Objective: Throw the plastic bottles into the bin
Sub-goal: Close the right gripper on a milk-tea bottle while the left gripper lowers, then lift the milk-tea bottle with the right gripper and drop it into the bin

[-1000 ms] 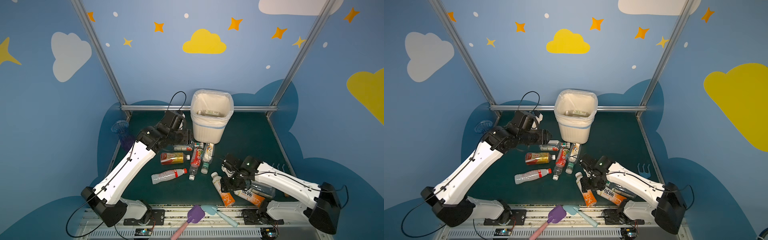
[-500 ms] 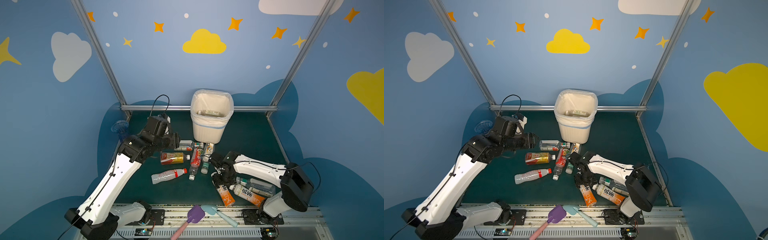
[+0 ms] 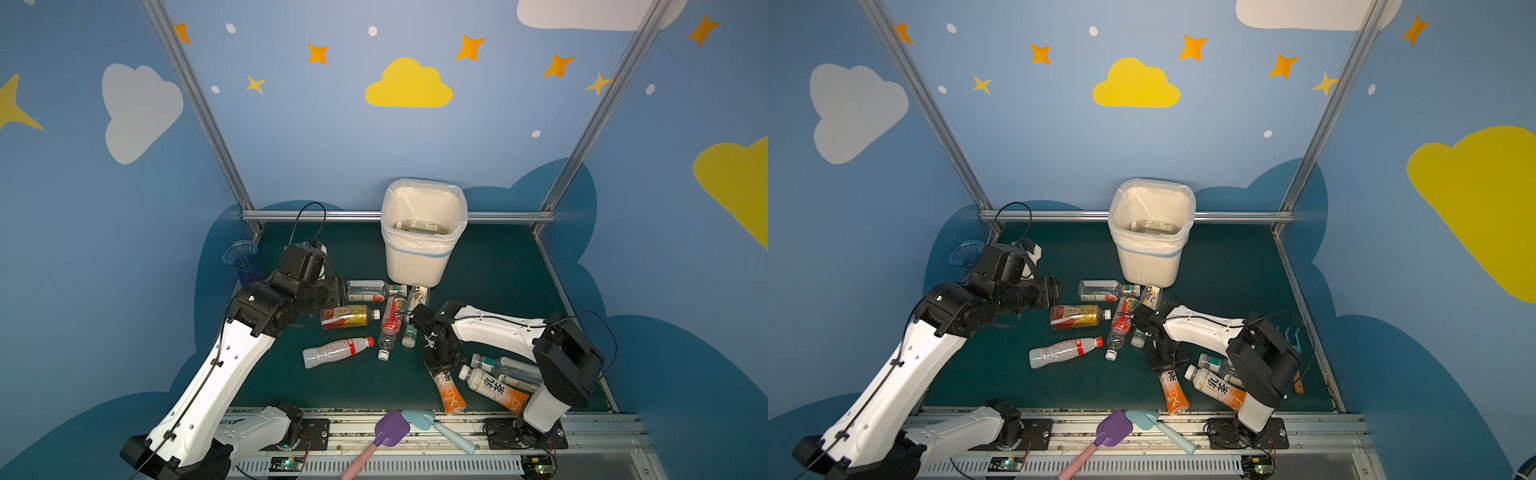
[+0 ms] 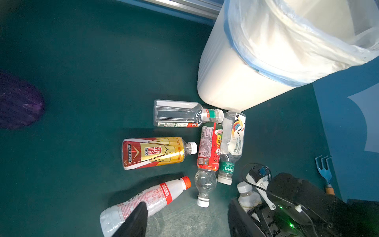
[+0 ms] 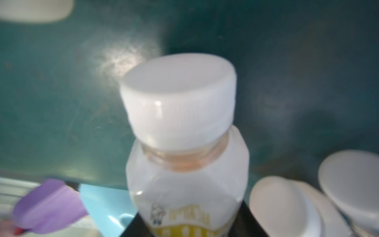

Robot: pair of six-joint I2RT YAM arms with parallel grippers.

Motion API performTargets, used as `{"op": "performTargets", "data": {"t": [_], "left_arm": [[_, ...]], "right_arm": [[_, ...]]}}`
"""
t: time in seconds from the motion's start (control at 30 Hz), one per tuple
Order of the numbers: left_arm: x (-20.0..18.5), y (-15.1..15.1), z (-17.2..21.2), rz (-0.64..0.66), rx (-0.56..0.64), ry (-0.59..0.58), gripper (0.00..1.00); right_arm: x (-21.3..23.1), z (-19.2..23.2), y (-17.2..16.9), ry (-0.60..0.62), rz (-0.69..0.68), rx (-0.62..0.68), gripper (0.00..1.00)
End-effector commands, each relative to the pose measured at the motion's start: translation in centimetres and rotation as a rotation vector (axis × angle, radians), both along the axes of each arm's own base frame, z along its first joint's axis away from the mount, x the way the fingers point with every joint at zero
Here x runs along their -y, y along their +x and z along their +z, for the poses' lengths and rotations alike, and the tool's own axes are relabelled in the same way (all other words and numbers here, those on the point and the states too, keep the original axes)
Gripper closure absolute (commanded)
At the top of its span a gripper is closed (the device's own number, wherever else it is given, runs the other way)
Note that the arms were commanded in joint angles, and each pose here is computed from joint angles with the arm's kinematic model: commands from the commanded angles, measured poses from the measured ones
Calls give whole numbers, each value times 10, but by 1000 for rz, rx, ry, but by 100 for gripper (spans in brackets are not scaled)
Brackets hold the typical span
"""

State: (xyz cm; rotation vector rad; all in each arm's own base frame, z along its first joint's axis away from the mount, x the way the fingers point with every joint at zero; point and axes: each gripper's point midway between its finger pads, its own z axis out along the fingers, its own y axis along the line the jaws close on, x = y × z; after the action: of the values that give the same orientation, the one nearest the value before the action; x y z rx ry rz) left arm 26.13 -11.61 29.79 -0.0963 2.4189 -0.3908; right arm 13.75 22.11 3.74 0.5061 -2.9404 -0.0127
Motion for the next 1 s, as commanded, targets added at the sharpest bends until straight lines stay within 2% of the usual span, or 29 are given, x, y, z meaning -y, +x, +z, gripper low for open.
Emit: {"op": "performTargets", "data": {"t": [0.0, 0.13, 0.23, 0.3, 0.47, 0.5, 0.53, 0.6, 0.63, 0.7, 0.77, 0.83, 0.97], "left_arm": [[-7, -3, -2, 24, -3, 4, 36], [-7, -2, -4, 27, -8, 2, 36], [-6, 0, -5, 28, -15, 3, 36], [-5, 2, -5, 26, -13, 1, 36], [-1, 7, -2, 19, -7, -13, 36], [0, 8, -1, 17, -5, -17, 36], [1, 8, -2, 14, -6, -22, 36], [2, 8, -5, 13, -17, -27, 36], [2, 7, -6, 12, -23, -27, 35], [2, 5, -8, 11, -36, -29, 35], [1, 1, -10, 16, -44, -36, 34], [4, -3, -16, 9, -49, -60, 34], [11, -8, -32, -18, -77, -92, 37]], "right_arm": [[1, 7, 4, -2, 1, 19, 64], [-5, 52, 14, 51, 10, 91, 63], [-18, 121, 30, 160, 26, 213, 62], [-29, 179, 49, 258, 38, 344, 62], [-57, 334, 132, 536, 70, 754, 63], [-59, 361, 159, 564, 59, 836, 62], [-60, 382, 187, 574, 43, 915, 55], [-54, 403, 238, 566, -14, 1020, 26], [-48, 408, 259, 572, -55, 1052, 18], [-26, 403, 282, 556, -148, 1055, 13], [2, 396, 285, 496, -224, 1034, 11], [29, 390, 280, 424, -256, 1031, 11], [69, 389, 248, 445, -313, 1084, 12]]}}
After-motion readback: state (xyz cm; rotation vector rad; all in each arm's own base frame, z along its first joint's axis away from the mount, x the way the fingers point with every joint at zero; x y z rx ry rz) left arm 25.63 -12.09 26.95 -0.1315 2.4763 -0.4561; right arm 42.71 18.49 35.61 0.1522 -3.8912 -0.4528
